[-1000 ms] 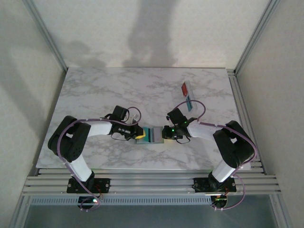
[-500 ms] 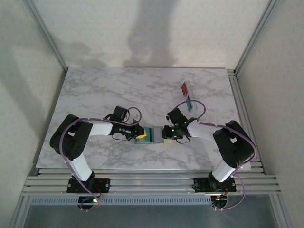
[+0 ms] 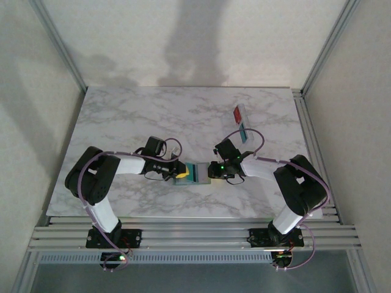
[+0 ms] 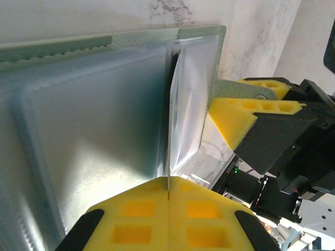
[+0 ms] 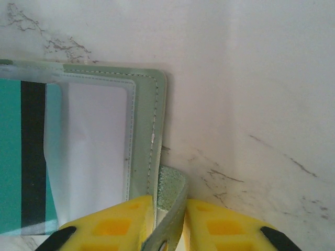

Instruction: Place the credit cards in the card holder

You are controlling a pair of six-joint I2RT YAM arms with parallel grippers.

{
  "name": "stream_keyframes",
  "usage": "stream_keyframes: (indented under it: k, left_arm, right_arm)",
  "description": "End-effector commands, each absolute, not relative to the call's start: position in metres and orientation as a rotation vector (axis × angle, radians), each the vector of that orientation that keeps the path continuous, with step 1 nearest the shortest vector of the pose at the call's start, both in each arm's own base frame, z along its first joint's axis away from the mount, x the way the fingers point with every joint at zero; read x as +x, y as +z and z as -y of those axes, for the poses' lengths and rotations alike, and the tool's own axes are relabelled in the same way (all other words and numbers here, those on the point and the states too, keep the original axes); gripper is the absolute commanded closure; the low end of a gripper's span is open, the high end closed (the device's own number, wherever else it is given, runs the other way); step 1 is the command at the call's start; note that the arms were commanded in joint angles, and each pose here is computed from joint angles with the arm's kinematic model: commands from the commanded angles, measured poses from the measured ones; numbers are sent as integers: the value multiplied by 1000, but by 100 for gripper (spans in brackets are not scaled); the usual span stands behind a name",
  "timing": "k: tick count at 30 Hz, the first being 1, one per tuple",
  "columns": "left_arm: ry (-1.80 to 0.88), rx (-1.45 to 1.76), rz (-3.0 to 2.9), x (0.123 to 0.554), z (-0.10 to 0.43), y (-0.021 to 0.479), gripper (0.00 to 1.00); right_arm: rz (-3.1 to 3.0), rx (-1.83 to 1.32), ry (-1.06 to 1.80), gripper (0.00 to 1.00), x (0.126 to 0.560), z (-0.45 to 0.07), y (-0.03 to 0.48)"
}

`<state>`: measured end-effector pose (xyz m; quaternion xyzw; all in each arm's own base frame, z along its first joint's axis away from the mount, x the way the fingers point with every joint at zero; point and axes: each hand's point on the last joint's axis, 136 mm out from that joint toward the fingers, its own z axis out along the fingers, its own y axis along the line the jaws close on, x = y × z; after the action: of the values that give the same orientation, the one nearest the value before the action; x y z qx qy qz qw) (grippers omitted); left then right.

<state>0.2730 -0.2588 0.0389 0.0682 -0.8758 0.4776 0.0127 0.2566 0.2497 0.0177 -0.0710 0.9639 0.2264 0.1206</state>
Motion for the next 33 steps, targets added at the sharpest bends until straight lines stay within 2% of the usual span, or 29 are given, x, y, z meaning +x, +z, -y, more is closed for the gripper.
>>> stream_keyframes:
  k: [1, 15, 25, 33]
  left_arm:
    - [1420, 216, 2770, 272, 252, 28, 100]
    - [1211, 119, 2944, 279, 235, 19, 100]
    - [1156, 88, 2980, 280, 231, 24, 100]
    - [1197, 55, 2926, 275, 249, 20, 100]
  right_arm:
    - [-2842, -257, 742, 77, 245, -262, 4]
    - [-2847, -251, 732, 81, 247, -262, 2]
    - [-2852, -254, 721, 83, 245, -261, 1]
    - [-2845, -248, 728, 83, 245, -261, 2]
